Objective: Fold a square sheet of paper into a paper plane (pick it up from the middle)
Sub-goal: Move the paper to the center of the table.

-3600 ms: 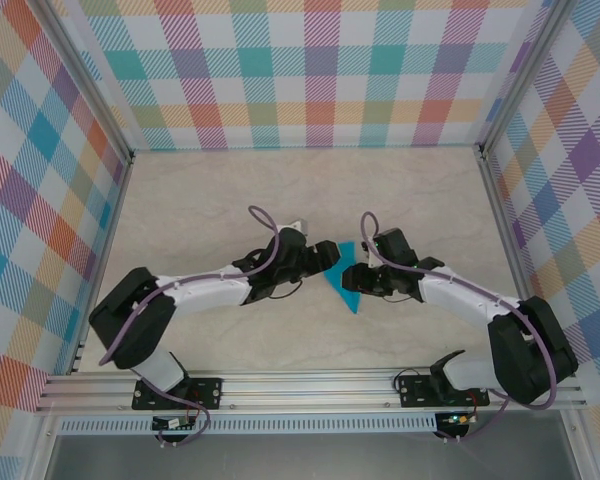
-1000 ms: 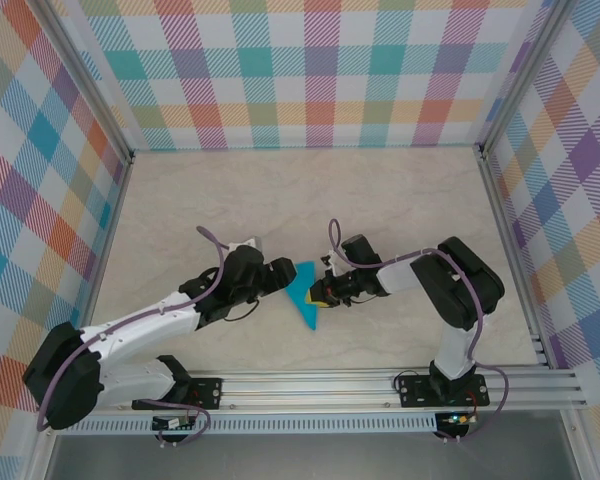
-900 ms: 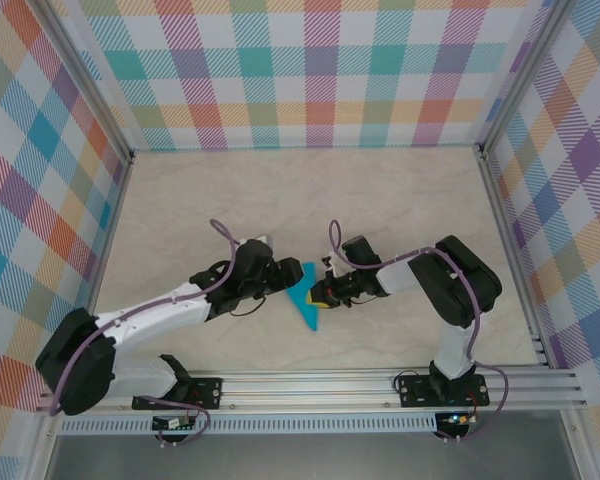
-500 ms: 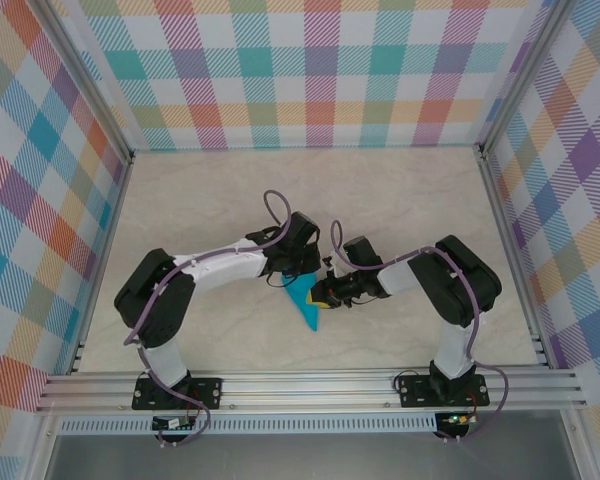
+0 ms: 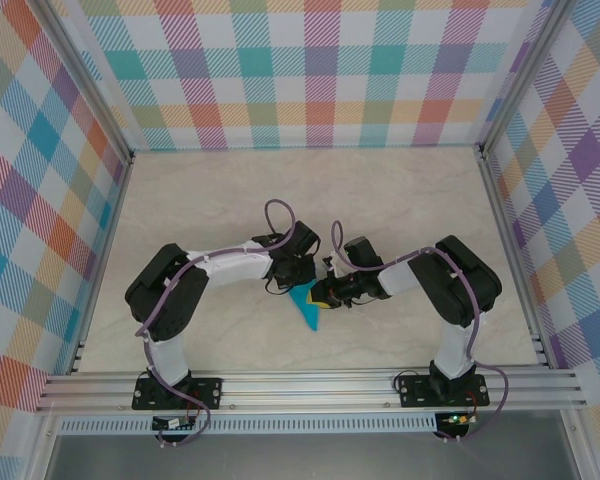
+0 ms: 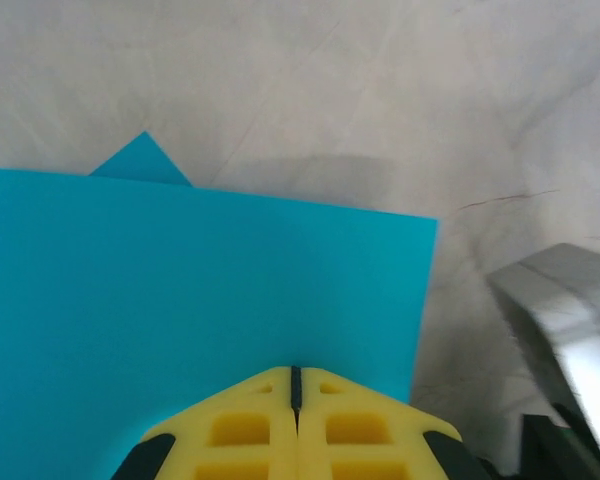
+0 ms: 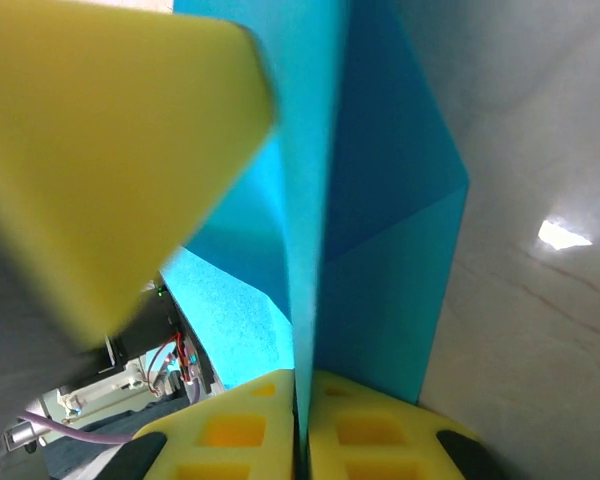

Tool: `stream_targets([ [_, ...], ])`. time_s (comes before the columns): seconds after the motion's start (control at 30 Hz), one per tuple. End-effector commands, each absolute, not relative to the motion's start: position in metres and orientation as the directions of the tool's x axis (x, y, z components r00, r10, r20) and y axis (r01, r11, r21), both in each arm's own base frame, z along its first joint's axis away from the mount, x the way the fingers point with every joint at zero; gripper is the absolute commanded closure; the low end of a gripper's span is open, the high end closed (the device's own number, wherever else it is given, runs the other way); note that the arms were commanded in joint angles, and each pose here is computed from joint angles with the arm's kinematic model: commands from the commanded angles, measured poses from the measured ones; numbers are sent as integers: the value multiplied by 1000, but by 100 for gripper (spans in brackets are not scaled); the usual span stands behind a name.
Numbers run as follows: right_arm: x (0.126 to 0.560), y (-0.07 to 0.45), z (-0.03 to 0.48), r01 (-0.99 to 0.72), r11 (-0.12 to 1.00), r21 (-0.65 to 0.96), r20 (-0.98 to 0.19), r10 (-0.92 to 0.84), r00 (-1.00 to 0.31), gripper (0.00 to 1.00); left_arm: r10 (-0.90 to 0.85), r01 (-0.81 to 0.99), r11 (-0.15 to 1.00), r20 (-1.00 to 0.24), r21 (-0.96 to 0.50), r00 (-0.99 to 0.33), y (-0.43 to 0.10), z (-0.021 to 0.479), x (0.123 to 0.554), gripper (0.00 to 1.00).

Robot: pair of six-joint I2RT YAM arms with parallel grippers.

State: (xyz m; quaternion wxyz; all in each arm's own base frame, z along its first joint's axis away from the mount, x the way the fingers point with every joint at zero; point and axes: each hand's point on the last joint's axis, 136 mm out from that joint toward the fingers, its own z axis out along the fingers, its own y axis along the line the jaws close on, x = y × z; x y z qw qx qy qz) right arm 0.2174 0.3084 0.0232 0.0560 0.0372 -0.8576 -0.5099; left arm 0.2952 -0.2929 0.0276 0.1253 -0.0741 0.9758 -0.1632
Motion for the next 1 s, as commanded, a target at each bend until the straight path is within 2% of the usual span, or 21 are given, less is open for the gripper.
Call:
stream_targets([
  [0.0,216,296,11,41,540,841,92,-68,-993,89,-182,-115,937,-182,-330,-966,-295,14,297,100],
  [0.13,218,295,22,29,545,838,73,-58,-996,83,-178,-122,941,-155,-317,-972,-295,2,294,100],
  [0.27,218,284,30,28,601,799,52,-24,-998,70,-174,-124,939,-134,-320,-976,-295,-6,289,100],
  [0.33,216,276,35,20,626,779,26,0,-1000,67,-174,-124,940,-134,-319,-976,-294,-6,287,100],
  [0.43,214,266,46,15,650,760,-8,33,-999,72,-176,-126,938,-132,-322,-975,-294,-6,287,100],
  [0.5,211,267,59,-4,621,784,-34,36,-999,82,-175,-125,936,-126,-329,-976,-296,-7,286,100],
  [0.57,205,275,71,-34,588,808,-48,8,-999,86,-171,-121,934,-122,-336,-978,-298,-7,286,100],
  [0.7,198,292,74,-68,601,796,-60,-34,-998,89,-169,-120,935,-123,-335,-978,-298,-7,287,100],
  [0.87,200,306,63,-43,593,804,-25,-38,-999,90,-166,-116,931,-118,-345,-979,-300,-7,286,100],
  [0.97,203,304,49,-15,624,781,-8,-14,-1000,91,-165,-115,928,-115,-354,-980,-302,-6,287,100],
])
